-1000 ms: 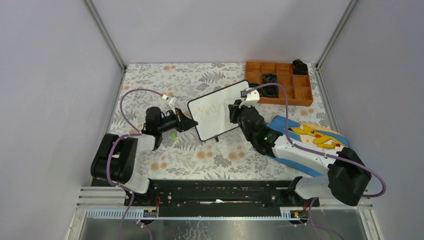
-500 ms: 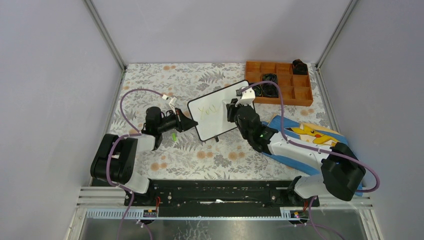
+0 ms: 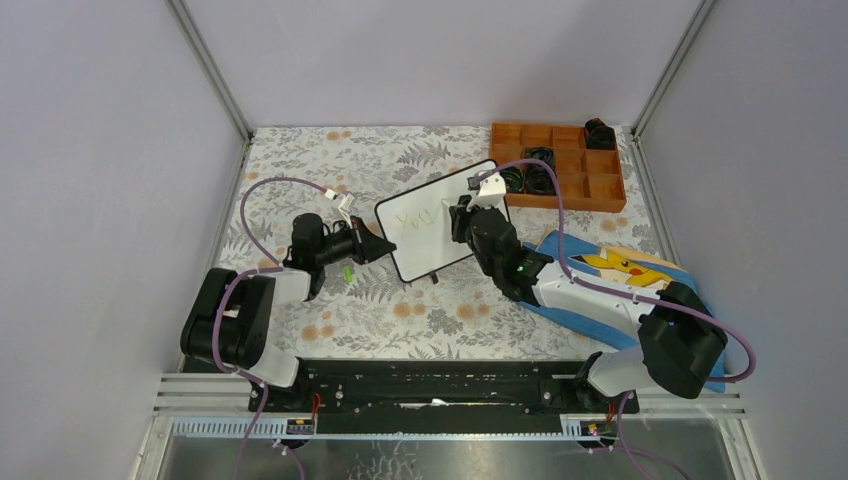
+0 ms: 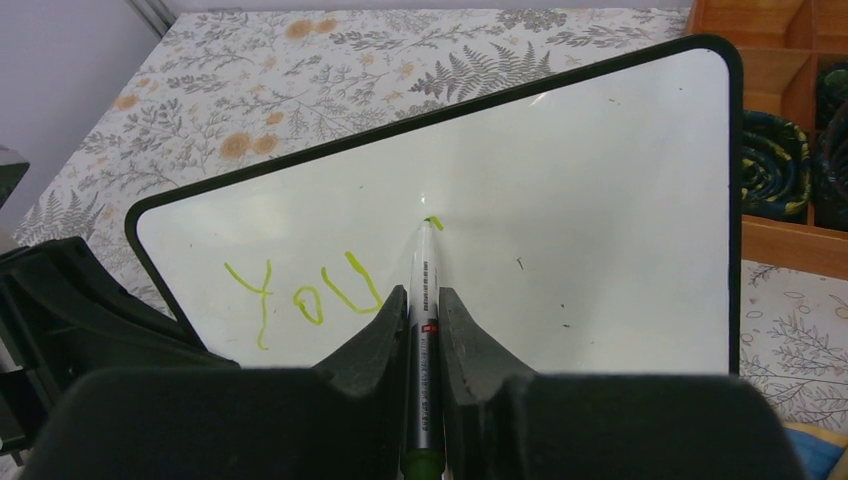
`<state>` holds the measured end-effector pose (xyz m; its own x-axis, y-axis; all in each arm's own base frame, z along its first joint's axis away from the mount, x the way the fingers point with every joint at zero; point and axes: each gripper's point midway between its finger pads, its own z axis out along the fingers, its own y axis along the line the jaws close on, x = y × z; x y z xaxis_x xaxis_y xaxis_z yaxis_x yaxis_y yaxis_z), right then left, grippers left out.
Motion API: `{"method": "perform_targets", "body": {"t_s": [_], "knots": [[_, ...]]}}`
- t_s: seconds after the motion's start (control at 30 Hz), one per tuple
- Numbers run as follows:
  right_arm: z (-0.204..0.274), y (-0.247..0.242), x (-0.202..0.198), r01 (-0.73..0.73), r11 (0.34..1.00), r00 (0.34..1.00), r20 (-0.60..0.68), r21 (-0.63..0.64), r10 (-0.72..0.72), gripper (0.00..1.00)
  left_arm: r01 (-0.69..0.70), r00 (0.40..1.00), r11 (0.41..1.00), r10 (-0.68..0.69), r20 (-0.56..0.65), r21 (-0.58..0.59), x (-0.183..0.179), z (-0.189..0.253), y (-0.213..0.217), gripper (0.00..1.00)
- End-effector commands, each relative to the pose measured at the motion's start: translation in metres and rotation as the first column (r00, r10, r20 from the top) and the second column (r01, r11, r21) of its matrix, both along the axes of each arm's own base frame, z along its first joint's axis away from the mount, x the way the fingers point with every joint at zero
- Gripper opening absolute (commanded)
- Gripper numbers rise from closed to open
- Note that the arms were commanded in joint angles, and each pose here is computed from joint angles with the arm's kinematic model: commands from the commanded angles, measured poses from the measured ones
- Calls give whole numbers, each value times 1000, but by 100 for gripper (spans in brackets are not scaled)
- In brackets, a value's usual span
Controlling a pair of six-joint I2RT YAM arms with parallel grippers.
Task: Write a sentence on the whiteboard
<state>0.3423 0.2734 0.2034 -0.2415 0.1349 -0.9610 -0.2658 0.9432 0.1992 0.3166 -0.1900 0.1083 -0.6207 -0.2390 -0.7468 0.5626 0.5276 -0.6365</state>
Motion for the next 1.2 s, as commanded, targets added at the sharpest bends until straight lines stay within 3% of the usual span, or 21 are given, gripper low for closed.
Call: {"method": "perform_targets", "body": {"t_s": [0.0,0.67,0.93,1.17], "knots": [[11,11,3,-47,999,999,10,20,46,0,-44,999,998,45,-29,48,4,-13,7,0],[-26,-11,-16,-39,998,996,-82,-49,35,0,-43,999,997,45,-31,61,4,-15,6,0],[-20,-27,-8,61,996,996,-64,-65,-66,0,-39,999,997,41,-28,69,3,-15,5,0],[10,-40,-9,110,994,994,15,22,-110,0,-36,999,997,37,-21,74,2,-14,4,0]]}}
